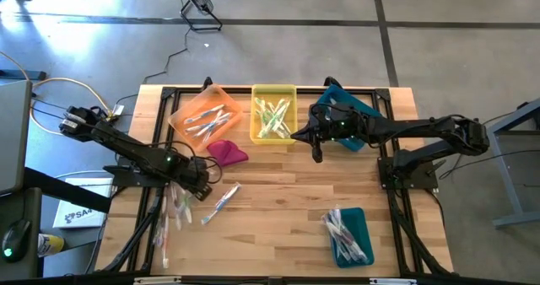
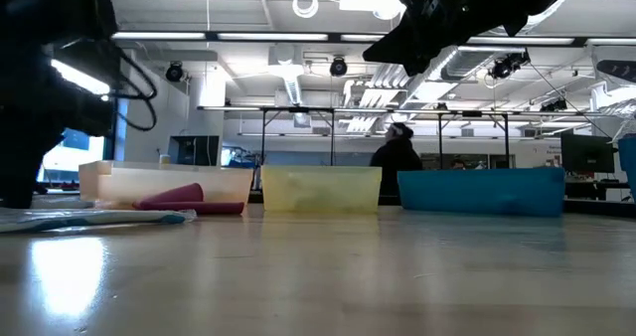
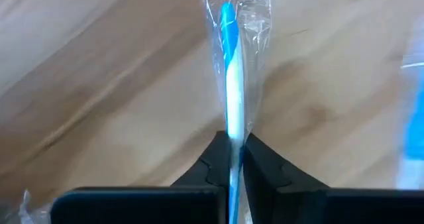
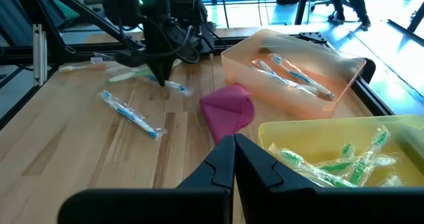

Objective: Pick & Place Toothbrushes
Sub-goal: Put the blue toothbrush into the orange bin

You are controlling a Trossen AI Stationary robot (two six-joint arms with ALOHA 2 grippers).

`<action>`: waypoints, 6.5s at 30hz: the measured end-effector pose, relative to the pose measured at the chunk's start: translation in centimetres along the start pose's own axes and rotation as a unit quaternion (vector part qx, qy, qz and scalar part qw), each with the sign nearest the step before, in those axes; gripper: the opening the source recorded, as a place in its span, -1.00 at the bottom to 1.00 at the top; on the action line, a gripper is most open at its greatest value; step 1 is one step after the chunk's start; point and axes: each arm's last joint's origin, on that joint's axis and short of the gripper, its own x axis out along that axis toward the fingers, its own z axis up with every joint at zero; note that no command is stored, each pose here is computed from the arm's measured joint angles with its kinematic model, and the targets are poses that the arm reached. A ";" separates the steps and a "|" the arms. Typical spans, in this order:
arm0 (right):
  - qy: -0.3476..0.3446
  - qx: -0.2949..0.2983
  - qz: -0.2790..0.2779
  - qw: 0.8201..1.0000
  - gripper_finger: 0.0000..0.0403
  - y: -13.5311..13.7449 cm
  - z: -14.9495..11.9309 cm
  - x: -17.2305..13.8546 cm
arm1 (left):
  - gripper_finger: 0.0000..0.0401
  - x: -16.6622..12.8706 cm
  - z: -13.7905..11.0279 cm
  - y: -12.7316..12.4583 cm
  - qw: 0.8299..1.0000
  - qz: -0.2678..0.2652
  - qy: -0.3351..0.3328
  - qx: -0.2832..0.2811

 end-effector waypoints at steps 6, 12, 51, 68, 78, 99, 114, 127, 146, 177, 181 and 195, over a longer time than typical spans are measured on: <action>0.000 0.000 0.000 1.000 -0.99 0.0 0.0 0.0 | -0.88 -0.8 0.7 -1.8 0.996 -0.066 -0.039 0.036; 0.000 0.000 0.000 1.000 -0.99 0.0 0.0 0.0 | -0.91 -1.9 1.6 -3.5 0.983 -0.110 -0.116 0.086; 0.000 0.002 0.000 1.000 -0.99 0.0 0.0 0.0 | -0.91 -13.4 8.5 -7.7 0.847 0.040 -0.421 0.324; 0.000 0.001 0.000 1.000 -0.99 0.0 0.0 0.0 | -0.91 -13.5 14.8 -1.1 0.886 0.096 -0.353 0.284; 0.000 0.000 0.000 1.000 -0.99 0.0 0.0 0.0 | -0.91 -13.6 16.3 3.0 0.916 0.137 -0.312 0.211; 0.000 0.000 -0.001 1.000 -0.99 0.0 0.0 0.0 | -0.91 -9.8 18.0 8.5 0.936 0.194 -0.273 0.112; 0.000 0.000 -0.002 1.000 -0.99 0.0 0.0 0.0 | -0.91 -6.5 19.3 8.9 0.946 0.200 -0.231 0.109; 0.004 0.001 -0.002 1.000 -0.99 0.0 -0.1 0.0 | -0.66 -5.5 19.7 9.1 0.947 0.217 -0.217 0.096; 0.004 -0.009 -0.002 1.000 -0.99 0.0 -0.1 0.0 | -0.27 -5.4 19.7 8.7 0.957 0.157 -0.208 0.129; 0.004 -0.009 -0.002 1.000 -0.99 0.0 -0.1 0.0 | -0.26 -11.9 14.2 -3.6 0.806 0.140 -0.051 0.573; 0.004 -0.009 -0.002 1.000 -0.99 0.0 -0.1 0.0 | -0.26 -11.6 11.4 -5.2 0.796 0.143 -0.018 0.587; -0.001 0.017 0.000 1.000 -0.99 0.2 0.0 0.1 | -0.26 -11.2 5.5 -8.9 0.702 0.139 -0.025 0.699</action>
